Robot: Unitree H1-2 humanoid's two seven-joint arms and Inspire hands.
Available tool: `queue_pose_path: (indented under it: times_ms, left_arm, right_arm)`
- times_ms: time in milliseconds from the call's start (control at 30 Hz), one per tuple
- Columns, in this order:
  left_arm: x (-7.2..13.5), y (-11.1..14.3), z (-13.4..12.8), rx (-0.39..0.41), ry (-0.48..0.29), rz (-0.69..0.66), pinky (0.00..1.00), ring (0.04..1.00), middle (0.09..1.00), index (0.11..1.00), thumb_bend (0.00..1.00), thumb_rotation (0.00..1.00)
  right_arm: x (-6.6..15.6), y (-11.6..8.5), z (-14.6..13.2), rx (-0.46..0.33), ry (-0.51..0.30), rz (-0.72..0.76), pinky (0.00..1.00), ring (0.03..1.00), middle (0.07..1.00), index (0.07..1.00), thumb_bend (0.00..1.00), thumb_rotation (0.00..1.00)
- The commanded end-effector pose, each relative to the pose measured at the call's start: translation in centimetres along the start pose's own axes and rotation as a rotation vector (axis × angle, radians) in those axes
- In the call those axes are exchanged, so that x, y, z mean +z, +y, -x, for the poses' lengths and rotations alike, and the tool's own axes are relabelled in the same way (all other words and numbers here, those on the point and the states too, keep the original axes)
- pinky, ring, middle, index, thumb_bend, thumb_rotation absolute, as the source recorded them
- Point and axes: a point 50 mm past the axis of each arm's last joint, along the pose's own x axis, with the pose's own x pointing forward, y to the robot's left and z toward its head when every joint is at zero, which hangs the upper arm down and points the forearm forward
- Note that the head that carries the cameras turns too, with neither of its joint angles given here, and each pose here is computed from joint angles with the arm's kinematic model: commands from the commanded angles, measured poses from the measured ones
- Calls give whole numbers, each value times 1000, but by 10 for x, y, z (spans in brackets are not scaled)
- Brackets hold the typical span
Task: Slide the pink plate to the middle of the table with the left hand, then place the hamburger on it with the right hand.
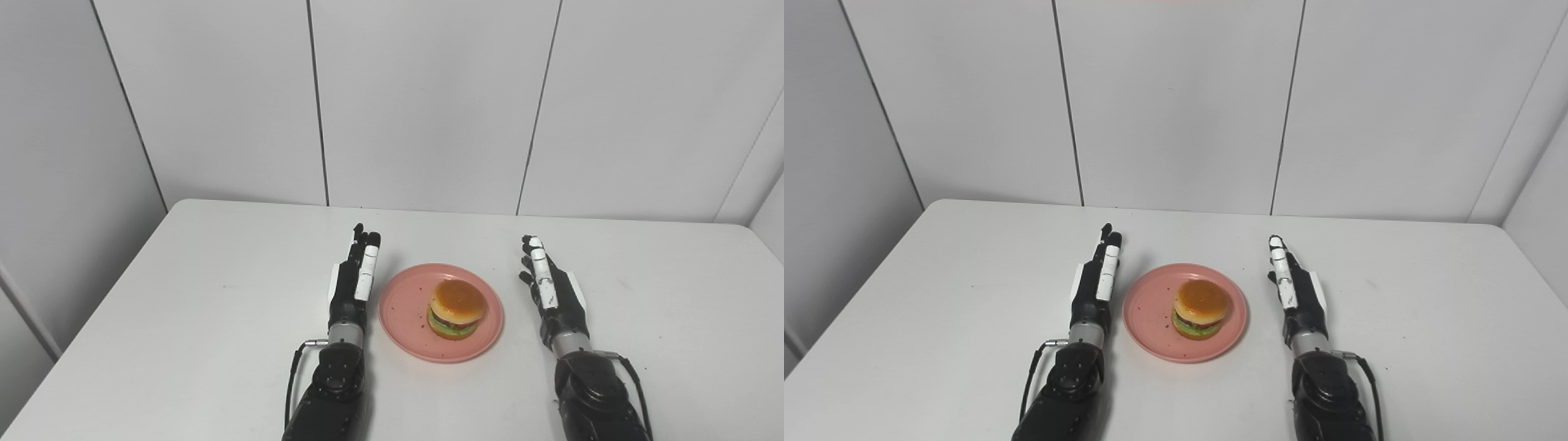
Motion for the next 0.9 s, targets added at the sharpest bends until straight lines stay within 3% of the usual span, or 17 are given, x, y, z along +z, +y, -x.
queue_pose_path:
  times_ms: [0, 433, 867]
  left_arm:
    - [2, 5, -2, 24, -13, -14, 1000, 1000, 1000, 1000, 919, 980]
    - [-3, 5, 5, 36, -10, -18, 1000, 1000, 986, 996, 887, 979]
    - [-3, 16, 8, 30, -7, -36, 1000, 993, 974, 963, 881, 964]
  right_arm:
    - [16, 4, -9, 24, -54, 10, 983, 954, 936, 900, 764, 1000]
    - [1, 2, -8, 3, -37, -4, 980, 952, 943, 911, 771, 1000]
    - [-5, 15, -2, -18, -48, -39, 960, 935, 937, 909, 798, 1000]
